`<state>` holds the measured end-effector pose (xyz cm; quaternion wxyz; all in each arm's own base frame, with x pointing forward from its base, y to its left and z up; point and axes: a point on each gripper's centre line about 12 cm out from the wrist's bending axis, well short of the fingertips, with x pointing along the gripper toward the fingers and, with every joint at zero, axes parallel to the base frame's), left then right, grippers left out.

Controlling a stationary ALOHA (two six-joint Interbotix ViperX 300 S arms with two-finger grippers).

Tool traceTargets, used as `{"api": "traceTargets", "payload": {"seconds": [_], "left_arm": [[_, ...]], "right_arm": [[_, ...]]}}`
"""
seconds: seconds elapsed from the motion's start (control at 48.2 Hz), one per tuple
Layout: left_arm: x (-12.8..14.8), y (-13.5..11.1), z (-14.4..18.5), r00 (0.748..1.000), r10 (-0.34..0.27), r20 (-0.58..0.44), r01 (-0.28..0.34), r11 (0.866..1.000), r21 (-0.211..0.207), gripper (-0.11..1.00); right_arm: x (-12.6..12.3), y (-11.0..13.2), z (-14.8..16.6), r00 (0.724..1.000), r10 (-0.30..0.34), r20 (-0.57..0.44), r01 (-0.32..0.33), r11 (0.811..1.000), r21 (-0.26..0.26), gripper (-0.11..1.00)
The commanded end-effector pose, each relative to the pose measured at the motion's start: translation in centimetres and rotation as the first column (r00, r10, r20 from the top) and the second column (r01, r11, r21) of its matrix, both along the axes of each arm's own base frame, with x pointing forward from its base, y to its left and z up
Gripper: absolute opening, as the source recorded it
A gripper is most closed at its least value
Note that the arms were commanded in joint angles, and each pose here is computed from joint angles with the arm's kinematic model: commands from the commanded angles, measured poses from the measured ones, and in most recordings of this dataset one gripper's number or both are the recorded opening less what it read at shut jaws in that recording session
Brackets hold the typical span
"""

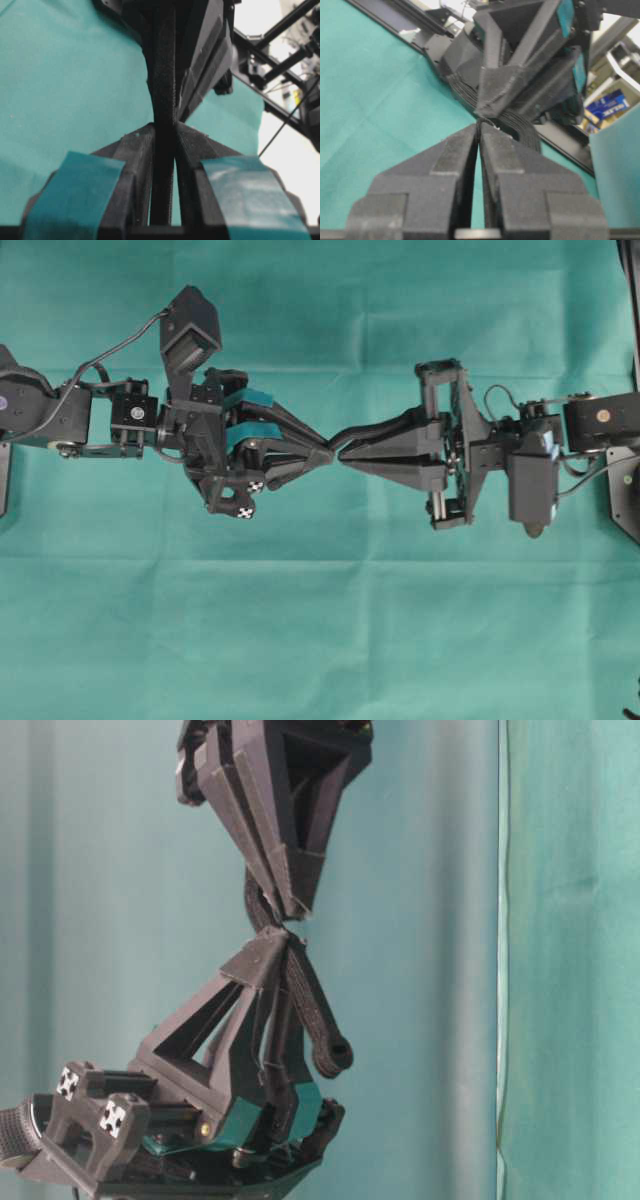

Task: Peel off the Velcro with your right arm.
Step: 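Pull the right gripper away to peel the layers apart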

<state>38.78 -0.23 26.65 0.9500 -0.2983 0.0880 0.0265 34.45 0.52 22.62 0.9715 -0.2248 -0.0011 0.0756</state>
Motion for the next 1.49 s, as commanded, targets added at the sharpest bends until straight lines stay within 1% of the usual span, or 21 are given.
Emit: {"api": "traceTargets", "payload": {"seconds": [0.0,0.353,0.643,1.037,1.224,1.473], "left_arm": [[0.0,0.2,1.2,0.999,0.007,0.043,-0.007,1.0,0.0,0.1],[0.0,0.4,1.4,0.998,0.012,0.06,-0.012,1.0,0.0,0.1],[-0.1,0.4,1.5,0.998,0.012,0.061,-0.012,1.0,0.0,0.1],[-0.1,0.4,1.3,0.998,0.012,0.058,-0.012,1.0,0.0,0.1],[-0.2,0.4,1.4,0.998,0.012,0.063,-0.012,1.0,0.0,0.1],[-0.3,0.5,1.4,0.997,0.013,0.07,-0.014,1.0,0.0,0.1]], "right_arm": [[0.6,0.7,0.9,0.999,0.022,0.028,-0.022,1.0,-0.001,-0.09],[1.4,2.5,0.0,0.997,0.07,-0.028,-0.07,0.997,-0.012,-0.09],[1.8,3.8,-0.7,0.99,0.11,-0.089,-0.115,0.992,-0.056,-0.09],[1.5,3.9,-0.8,0.988,0.11,-0.104,-0.116,0.992,-0.056,-0.09],[1.0,3.8,-1.3,0.983,0.097,-0.155,-0.108,0.992,-0.063,-0.09],[-0.2,4.8,-2.0,0.972,0.116,-0.203,-0.133,0.988,-0.075,-0.09]]}}
